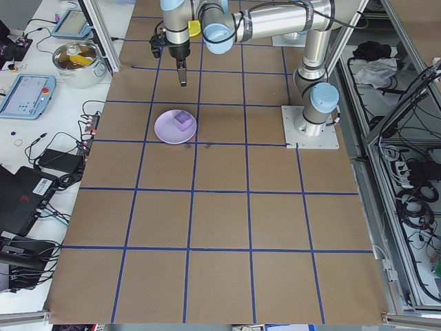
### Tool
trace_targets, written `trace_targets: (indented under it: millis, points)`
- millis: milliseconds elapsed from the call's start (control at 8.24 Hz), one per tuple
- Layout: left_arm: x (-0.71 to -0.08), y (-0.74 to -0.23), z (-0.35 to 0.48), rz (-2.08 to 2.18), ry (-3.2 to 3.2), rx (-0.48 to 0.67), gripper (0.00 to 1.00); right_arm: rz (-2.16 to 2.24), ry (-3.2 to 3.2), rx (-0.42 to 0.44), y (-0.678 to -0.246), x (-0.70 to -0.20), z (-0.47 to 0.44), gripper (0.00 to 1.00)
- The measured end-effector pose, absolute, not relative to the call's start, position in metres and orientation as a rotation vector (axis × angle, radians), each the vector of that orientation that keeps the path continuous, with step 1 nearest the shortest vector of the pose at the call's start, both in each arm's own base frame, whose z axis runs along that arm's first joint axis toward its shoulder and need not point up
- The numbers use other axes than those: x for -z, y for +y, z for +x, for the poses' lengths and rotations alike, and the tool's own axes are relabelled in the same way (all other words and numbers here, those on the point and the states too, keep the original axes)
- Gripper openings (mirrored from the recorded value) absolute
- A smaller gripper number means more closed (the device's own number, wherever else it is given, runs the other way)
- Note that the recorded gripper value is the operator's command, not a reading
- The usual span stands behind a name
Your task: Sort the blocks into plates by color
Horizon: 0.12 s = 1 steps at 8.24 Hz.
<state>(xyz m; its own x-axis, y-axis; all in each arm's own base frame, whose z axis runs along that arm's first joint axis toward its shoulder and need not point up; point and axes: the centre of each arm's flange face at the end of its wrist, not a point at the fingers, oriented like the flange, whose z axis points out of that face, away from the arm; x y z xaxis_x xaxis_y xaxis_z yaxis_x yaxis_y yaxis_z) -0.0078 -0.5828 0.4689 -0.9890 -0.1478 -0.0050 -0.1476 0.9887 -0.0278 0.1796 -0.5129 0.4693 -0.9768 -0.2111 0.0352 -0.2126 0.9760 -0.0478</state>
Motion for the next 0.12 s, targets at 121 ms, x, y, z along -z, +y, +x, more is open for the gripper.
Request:
trace_targets:
  millis: [121]
  points:
    - [-0.4772,-0.577,-0.0225,-0.215,3.135,0.064,1.0,0.335,-3.092,-0.081,-0.5131,-0.4692,0.1795,1.0]
